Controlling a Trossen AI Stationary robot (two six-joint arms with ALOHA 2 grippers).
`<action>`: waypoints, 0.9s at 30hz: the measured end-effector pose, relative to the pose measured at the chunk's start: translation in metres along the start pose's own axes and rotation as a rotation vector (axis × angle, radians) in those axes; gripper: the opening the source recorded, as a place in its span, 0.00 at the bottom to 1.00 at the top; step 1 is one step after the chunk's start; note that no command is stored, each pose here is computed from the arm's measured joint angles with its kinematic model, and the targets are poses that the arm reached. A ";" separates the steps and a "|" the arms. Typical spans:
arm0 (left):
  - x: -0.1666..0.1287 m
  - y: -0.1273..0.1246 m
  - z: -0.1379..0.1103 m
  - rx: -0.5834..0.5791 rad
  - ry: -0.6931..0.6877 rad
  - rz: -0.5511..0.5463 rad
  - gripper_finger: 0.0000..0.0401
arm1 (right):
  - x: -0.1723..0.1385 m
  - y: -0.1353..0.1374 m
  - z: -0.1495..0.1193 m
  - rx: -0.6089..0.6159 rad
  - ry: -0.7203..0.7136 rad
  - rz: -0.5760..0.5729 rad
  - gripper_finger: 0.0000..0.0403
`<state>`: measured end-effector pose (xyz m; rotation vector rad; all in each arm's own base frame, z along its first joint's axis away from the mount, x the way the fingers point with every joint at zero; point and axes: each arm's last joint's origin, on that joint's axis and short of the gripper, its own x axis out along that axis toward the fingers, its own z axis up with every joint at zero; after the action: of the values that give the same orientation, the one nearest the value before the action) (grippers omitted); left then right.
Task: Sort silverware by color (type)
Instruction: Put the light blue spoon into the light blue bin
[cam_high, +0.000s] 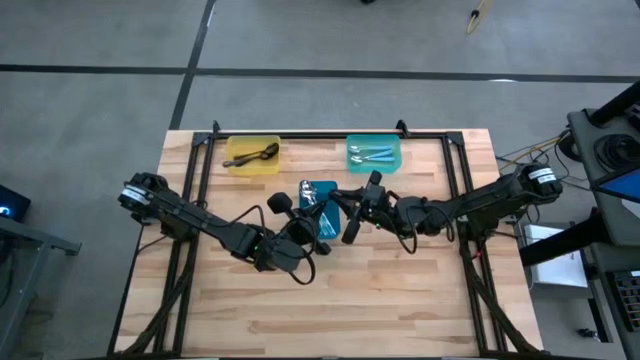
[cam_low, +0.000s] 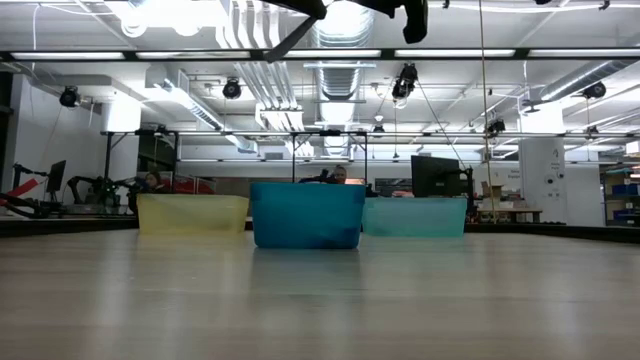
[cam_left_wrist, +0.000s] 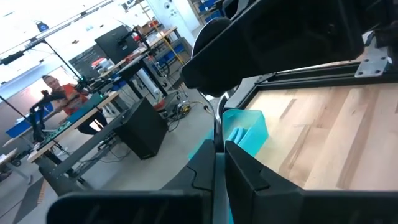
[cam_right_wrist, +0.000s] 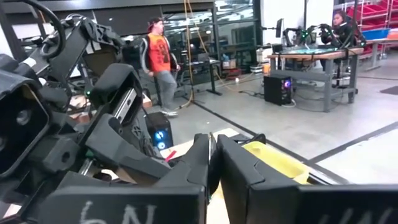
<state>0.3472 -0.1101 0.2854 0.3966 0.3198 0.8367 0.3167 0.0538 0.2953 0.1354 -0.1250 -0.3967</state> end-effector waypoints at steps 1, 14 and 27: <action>0.000 0.000 0.000 0.000 0.000 0.000 0.01 | 0.000 0.000 0.000 -0.002 0.001 0.000 0.03; -0.004 0.010 0.009 -0.007 -0.034 -0.127 0.29 | -0.015 -0.008 0.016 -0.141 0.154 0.043 0.02; 0.012 0.016 0.000 -0.064 -0.018 -0.752 0.36 | -0.026 -0.004 0.052 -0.496 0.653 0.253 0.02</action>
<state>0.3446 -0.0908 0.2914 0.1946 0.3885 0.1060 0.2841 0.0545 0.3436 -0.2426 0.5939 -0.1077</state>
